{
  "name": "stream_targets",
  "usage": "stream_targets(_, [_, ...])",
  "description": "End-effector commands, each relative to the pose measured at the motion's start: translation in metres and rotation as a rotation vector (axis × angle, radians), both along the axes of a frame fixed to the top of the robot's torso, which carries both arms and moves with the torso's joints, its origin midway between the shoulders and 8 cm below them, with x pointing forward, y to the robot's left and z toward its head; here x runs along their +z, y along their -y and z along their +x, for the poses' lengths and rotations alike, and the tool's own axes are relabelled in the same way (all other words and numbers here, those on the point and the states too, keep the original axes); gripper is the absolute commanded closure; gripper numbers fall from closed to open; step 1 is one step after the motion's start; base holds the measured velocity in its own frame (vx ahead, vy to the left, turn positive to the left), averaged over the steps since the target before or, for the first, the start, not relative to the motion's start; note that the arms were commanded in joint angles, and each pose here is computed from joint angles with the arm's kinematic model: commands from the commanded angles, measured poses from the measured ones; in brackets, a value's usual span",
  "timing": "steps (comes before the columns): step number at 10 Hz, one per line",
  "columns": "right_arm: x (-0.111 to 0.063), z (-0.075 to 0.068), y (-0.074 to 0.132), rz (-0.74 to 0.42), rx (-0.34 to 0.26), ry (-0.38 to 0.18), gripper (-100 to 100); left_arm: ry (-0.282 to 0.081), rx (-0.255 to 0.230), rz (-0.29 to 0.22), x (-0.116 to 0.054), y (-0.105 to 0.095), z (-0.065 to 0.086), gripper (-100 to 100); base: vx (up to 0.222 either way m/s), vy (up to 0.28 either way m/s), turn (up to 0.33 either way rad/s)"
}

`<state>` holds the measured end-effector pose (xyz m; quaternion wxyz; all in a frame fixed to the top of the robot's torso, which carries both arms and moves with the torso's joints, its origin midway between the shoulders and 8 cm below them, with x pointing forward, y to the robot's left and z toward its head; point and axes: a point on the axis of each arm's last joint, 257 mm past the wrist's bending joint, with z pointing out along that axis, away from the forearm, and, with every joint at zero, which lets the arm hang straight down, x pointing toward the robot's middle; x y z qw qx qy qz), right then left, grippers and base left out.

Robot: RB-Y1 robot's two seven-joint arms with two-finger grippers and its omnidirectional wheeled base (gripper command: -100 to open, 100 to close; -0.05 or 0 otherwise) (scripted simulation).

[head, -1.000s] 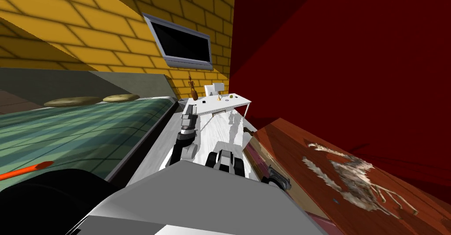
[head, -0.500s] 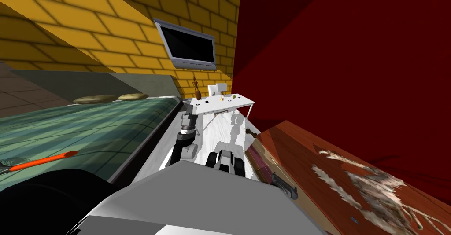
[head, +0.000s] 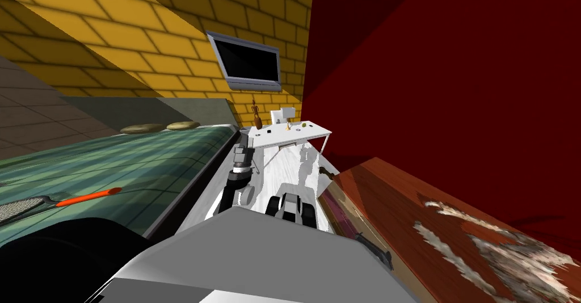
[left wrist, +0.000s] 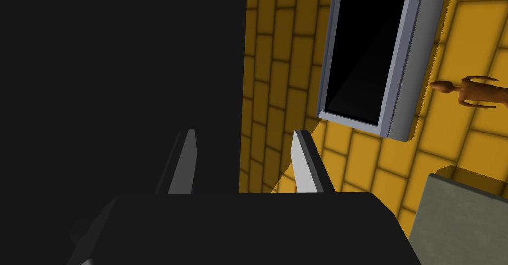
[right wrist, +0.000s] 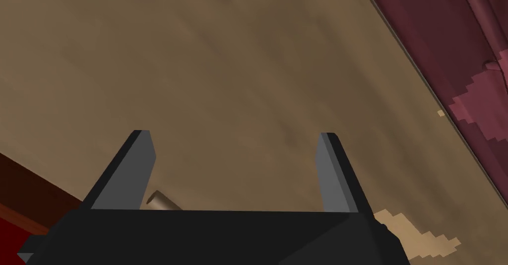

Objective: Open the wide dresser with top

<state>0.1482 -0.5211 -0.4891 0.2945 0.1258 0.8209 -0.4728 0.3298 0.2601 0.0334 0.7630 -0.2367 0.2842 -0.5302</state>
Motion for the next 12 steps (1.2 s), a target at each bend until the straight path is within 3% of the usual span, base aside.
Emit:
stream_targets(1, [0.016, -0.002, 0.020, -0.106, -0.003, -0.029, -100, 0.000, 0.000, 0.000, 0.000, 0.000, 0.000, 0, 0.007, 0.003, 0.127])
stream_targets(3, [0.024, -0.001, 0.022, -0.143, -0.001, -0.030, -100, 0.000, 0.000, 0.000, 0.000, 0.000, 0.000, 0, 0.006, -0.014, 0.057])
stream_targets(4, [0.024, -0.011, 0.023, -0.183, 0.000, -0.074, -100, 0.000, 0.000, 0.000, 0.000, 0.000, 0.000, 0, 0.015, -0.010, 0.104])
stream_targets(5, [0.030, -0.011, 0.024, -0.208, 0.000, -0.074, -100, 0.000, 0.000, 0.000, 0.000, 0.000, 0.000, 0, 0.009, 0.011, 0.083])
stream_targets(10, [0.031, -0.011, 0.025, -0.210, -0.001, -0.074, -100, 0.000, 0.000, 0.000, 0.000, 0.000, 0.000, 0, 0.000, -0.006, -0.002])
stream_targets(12, [0.033, -0.020, 0.024, -0.257, 0.001, -0.115, -100, 0.000, 0.000, 0.000, 0.000, 0.000, 0.000, 0, 0.004, -0.009, 0.053])
